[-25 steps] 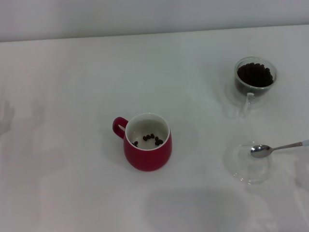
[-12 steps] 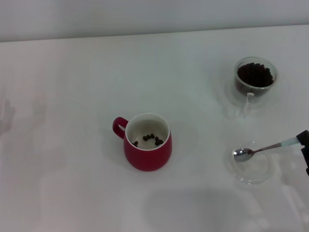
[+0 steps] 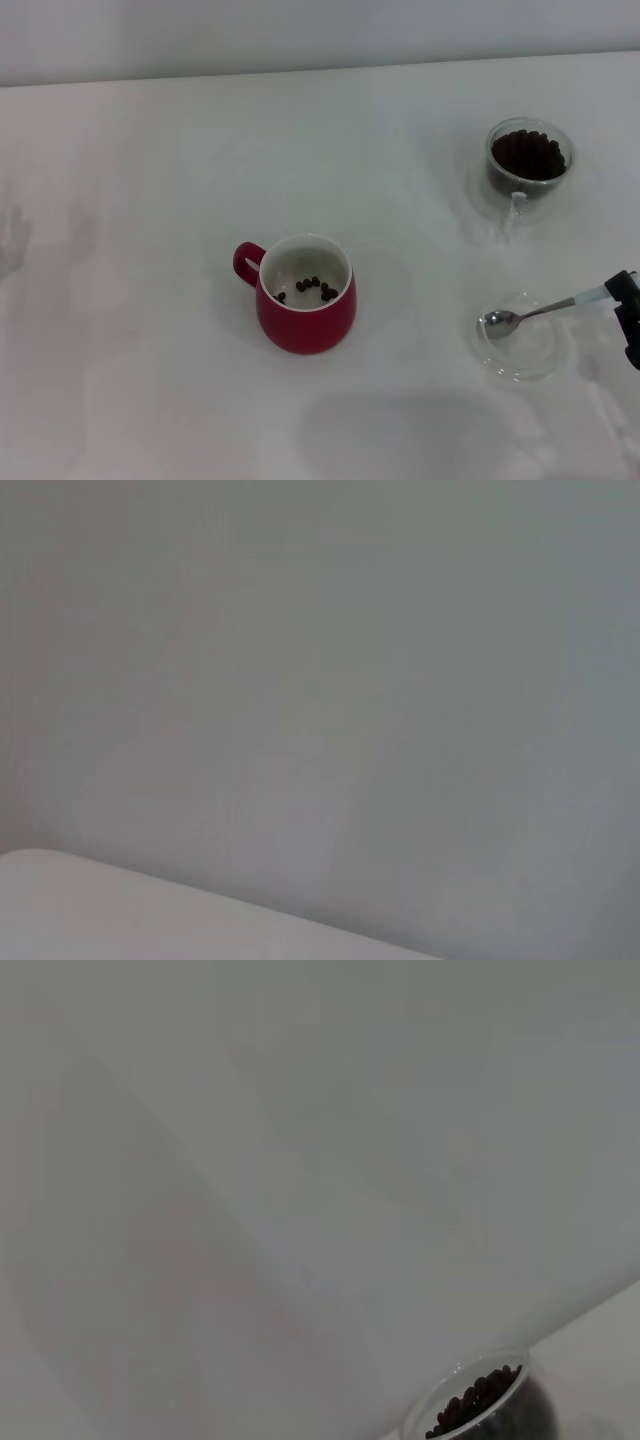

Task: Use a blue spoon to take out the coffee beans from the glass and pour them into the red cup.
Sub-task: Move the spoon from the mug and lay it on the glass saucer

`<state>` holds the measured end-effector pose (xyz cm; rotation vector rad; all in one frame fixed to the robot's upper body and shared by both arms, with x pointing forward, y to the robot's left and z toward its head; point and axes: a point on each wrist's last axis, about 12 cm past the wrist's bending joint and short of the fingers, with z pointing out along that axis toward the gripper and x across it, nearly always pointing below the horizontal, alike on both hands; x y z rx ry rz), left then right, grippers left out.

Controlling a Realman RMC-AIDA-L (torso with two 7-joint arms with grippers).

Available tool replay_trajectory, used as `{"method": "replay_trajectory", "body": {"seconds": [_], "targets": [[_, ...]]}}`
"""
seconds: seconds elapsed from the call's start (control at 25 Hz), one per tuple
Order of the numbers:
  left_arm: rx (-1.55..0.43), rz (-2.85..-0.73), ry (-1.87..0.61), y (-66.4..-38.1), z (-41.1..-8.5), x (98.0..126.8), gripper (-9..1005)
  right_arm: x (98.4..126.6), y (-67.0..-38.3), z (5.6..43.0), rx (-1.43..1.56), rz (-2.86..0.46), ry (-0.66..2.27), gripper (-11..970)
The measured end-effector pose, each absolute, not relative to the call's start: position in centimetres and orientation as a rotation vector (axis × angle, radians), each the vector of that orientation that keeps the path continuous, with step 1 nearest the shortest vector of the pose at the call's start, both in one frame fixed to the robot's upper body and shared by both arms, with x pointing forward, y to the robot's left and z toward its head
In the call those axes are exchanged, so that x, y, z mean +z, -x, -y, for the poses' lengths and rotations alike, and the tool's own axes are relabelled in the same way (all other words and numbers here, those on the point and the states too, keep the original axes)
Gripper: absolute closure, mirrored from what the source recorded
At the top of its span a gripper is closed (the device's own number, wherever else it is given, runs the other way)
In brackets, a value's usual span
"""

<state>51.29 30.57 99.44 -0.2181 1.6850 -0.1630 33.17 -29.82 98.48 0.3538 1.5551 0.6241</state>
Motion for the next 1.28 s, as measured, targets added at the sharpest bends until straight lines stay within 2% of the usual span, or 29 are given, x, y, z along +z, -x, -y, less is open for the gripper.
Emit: {"method": "replay_trajectory", "body": {"seconds": [0.76, 0.84, 1.08, 1.28], "targets": [[-0.163, -1.683, 0.22, -51.35, -30.56, 99.48, 116, 98.45, -33.13, 30.02, 0.638, -1.564, -0.344, 808], [-0.163, -1.683, 0.22, -51.35, -30.56, 99.48, 116, 98.34, -33.33, 30.21, 0.654, -1.574, -0.354, 684], [-0.162, -1.683, 0.22, -51.35, -30.58, 99.48, 116, 98.19, -33.46, 30.18, 0.662, -1.588, -0.354, 544], [-0.161, -1.683, 0.22, -51.34, -30.6, 99.47, 116, 98.15, -33.27, 30.34, 0.652, -1.589, -0.361, 545]]}}
